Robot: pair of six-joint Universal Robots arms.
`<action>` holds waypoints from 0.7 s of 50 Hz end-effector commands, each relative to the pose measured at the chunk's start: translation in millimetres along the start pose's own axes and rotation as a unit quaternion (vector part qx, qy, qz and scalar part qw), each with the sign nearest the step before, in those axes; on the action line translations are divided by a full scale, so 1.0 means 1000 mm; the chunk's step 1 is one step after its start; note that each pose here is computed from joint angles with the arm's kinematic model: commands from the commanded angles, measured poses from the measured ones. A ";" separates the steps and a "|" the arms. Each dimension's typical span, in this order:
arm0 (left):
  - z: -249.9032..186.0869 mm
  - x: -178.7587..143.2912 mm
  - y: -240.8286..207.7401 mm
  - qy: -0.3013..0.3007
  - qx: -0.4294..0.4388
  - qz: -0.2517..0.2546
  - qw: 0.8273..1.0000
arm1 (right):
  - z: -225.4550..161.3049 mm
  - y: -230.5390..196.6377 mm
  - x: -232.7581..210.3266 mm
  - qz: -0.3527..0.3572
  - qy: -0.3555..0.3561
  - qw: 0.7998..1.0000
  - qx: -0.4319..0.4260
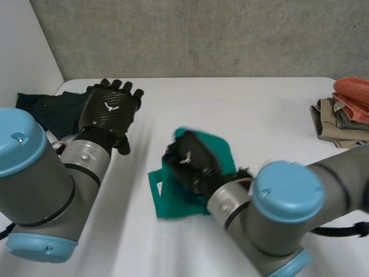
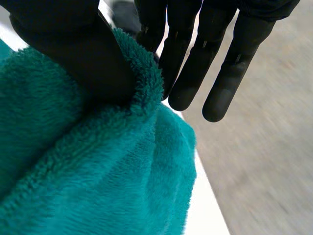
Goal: Fold the laundry.
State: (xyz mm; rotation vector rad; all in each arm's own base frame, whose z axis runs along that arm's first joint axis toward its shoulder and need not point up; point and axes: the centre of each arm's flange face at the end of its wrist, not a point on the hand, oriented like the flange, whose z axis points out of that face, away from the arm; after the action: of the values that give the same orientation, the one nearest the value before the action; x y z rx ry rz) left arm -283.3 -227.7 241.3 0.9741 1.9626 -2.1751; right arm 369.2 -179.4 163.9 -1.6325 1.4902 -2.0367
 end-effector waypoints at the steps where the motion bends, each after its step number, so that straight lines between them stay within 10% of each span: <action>1: 0.007 -0.009 0.000 -0.015 0.001 -0.038 0.999 | 0.003 0.003 -0.021 0.065 -0.045 0.997 0.009; 13: 0.031 0.039 -0.024 0.045 0.045 -0.103 0.993 | -0.028 0.041 0.116 0.380 0.125 0.915 -0.051; 26: 0.042 0.114 0.021 0.143 -0.073 -0.121 0.980 | -0.013 0.079 0.122 0.425 0.089 0.888 -0.153; 35: 0.017 0.109 0.048 0.086 -0.173 -0.075 0.978 | 0.011 0.084 0.069 0.432 -0.013 0.880 -0.199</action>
State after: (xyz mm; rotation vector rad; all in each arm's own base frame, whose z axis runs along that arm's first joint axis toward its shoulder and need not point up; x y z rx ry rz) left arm -375.0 -220.0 156.2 1.0986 2.4760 -1.9239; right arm 287.6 -285.2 171.9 -0.6619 2.1797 -1.3755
